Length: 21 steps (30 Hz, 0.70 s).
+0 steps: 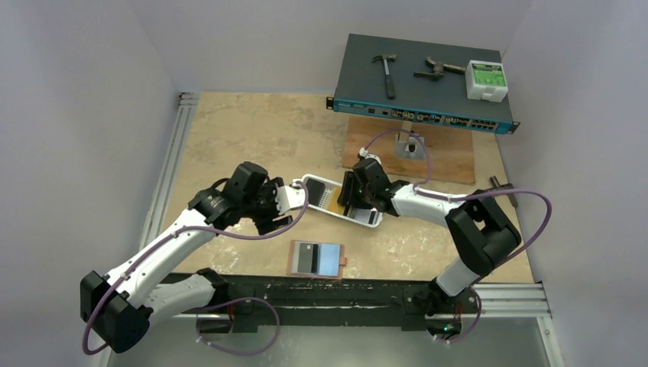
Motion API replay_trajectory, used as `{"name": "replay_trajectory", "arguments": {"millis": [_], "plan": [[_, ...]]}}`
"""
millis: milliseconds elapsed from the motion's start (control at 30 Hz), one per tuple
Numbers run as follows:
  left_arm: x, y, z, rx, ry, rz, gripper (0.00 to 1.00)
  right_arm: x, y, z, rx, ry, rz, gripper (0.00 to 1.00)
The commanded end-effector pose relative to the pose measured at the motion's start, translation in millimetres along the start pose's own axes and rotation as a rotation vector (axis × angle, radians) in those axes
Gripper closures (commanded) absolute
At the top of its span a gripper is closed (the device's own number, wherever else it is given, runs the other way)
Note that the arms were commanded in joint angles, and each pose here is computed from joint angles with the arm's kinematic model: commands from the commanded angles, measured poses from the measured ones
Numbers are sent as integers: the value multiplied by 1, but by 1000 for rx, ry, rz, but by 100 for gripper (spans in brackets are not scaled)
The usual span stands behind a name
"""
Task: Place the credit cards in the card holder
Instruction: Pick up the credit card from the storage box.
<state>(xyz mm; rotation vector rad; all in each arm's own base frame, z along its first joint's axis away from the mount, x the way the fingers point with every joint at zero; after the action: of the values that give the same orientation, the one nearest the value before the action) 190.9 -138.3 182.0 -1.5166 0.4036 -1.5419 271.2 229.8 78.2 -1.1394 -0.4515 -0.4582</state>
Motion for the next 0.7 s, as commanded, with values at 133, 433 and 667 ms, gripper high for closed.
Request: {"name": "replay_trajectory", "arguments": {"millis": [133, 433, 667], "plan": [[11, -9, 5, 21, 16, -38, 32, 2, -6, -9, -53, 14, -42, 67], [11, -11, 5, 24, 14, -40, 32, 0, -15, -13, -63, 17, -46, 78], [13, -10, 5, 15, -2, -35, 33, 1, -25, -14, -58, 12, -61, 83]]}}
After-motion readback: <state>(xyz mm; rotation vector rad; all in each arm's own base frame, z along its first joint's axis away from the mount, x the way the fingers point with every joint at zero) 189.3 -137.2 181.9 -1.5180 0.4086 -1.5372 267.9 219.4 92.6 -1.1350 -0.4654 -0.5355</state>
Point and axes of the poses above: each gripper's point midway between its finger pads, its own y axis out along the fingers, its own z axis along the line the jaws close on, x = y × z, the point moved 5 cm from there along -y, back along the fingers, and after that the axes turned 4 degrees about -y, right-handed, at the moved point
